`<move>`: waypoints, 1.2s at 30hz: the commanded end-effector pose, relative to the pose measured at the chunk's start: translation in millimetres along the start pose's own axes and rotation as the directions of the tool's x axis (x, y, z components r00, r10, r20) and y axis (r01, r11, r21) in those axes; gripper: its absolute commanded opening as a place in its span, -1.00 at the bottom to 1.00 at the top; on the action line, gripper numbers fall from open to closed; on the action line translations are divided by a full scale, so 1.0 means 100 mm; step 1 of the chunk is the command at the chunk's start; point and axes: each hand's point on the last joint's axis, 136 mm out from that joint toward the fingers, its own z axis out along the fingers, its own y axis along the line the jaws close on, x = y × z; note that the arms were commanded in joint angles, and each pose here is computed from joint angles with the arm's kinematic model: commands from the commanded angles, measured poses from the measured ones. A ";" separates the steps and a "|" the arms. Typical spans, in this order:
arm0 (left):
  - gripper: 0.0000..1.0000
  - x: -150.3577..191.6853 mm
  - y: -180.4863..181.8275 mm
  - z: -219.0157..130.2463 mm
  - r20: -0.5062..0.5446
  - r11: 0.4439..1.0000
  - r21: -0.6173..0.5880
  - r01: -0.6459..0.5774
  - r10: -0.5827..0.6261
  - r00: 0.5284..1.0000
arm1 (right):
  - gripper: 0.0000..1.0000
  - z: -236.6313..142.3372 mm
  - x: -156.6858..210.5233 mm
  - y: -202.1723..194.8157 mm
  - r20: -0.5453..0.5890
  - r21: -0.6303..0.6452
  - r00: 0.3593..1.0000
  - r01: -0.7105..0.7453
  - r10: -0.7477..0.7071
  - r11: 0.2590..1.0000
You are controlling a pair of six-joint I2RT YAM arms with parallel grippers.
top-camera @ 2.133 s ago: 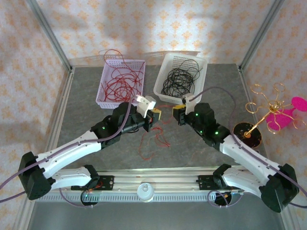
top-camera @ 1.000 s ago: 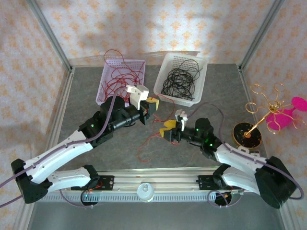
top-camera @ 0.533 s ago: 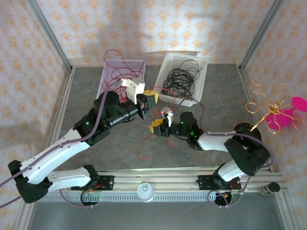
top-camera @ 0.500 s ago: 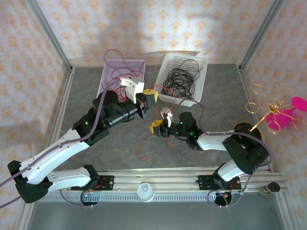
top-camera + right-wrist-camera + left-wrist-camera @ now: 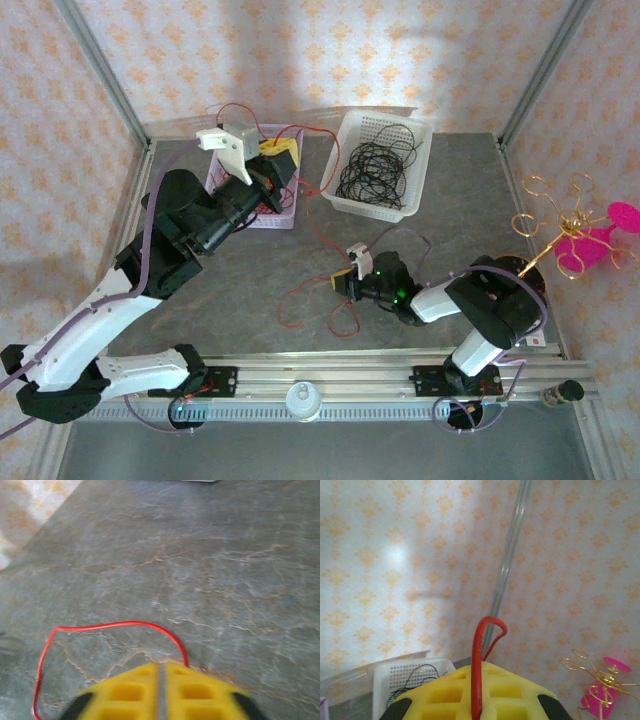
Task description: Untangle the cables
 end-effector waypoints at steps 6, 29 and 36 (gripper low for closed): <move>-1.00 0.29 0.14 0.07 -0.096 0.996 -0.063 -0.066 0.060 0.994 | 0.07 -0.66 -0.80 0.17 0.271 0.082 0.960 0.048 -0.069 0.995; -1.00 1.03 -0.11 0.20 -0.286 0.994 0.109 -0.025 0.055 0.957 | 0.50 -1.17 -2.30 1.04 0.372 -0.456 0.697 -0.438 0.613 0.775; -1.00 0.96 -0.12 0.19 -0.271 0.994 0.106 -0.030 0.058 0.961 | -0.03 -0.79 -2.15 0.91 0.358 -0.359 0.723 -0.477 0.590 0.802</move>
